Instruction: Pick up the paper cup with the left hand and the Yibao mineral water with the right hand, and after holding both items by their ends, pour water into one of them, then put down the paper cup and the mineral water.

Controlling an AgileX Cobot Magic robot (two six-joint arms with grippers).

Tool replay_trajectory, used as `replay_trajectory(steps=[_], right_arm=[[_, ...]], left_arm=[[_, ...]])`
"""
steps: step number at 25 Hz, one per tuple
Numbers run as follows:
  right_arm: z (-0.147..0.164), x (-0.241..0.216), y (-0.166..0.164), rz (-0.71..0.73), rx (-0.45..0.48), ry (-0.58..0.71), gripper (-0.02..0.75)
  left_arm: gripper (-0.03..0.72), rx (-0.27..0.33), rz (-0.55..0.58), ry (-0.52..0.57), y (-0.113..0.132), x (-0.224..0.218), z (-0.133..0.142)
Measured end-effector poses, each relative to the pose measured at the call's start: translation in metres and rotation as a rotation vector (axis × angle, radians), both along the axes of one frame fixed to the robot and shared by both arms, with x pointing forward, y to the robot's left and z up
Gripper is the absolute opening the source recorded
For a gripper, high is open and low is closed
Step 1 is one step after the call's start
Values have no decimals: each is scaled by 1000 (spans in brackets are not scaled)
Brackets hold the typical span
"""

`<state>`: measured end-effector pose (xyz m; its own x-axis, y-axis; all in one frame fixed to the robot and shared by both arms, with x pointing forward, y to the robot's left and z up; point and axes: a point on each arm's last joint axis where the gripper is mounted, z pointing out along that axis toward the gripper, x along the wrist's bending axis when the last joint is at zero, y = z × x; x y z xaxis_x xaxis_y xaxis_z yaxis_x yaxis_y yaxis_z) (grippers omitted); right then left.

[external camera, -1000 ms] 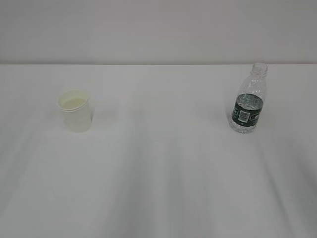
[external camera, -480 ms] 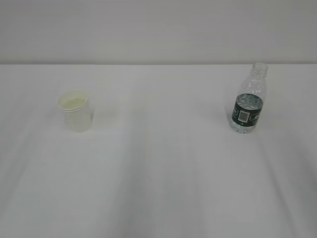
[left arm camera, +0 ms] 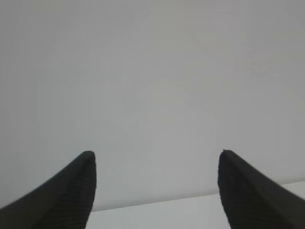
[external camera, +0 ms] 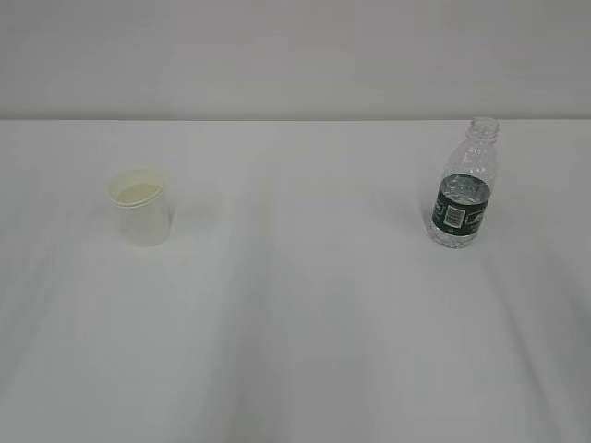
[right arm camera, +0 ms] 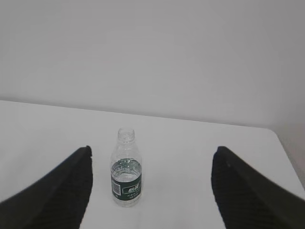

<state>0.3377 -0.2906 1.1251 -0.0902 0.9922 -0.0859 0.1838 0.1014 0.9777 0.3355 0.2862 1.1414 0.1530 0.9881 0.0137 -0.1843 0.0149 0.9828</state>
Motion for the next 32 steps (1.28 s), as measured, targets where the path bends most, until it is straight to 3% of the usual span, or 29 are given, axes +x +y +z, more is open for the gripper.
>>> replay_trajectory(steps=[10,20,32], right_arm=[[3,-23,-4,-10,-17,-2,588],[1,-40,-8,-24,-20,25,588],[0,-57,-12,-40,-24,47,588]], left_arm=[[552,-11,9,24,4,-18,-2],[552,-8,29,115,7,-29,12],[551,3,47,229,11,-40,4]])
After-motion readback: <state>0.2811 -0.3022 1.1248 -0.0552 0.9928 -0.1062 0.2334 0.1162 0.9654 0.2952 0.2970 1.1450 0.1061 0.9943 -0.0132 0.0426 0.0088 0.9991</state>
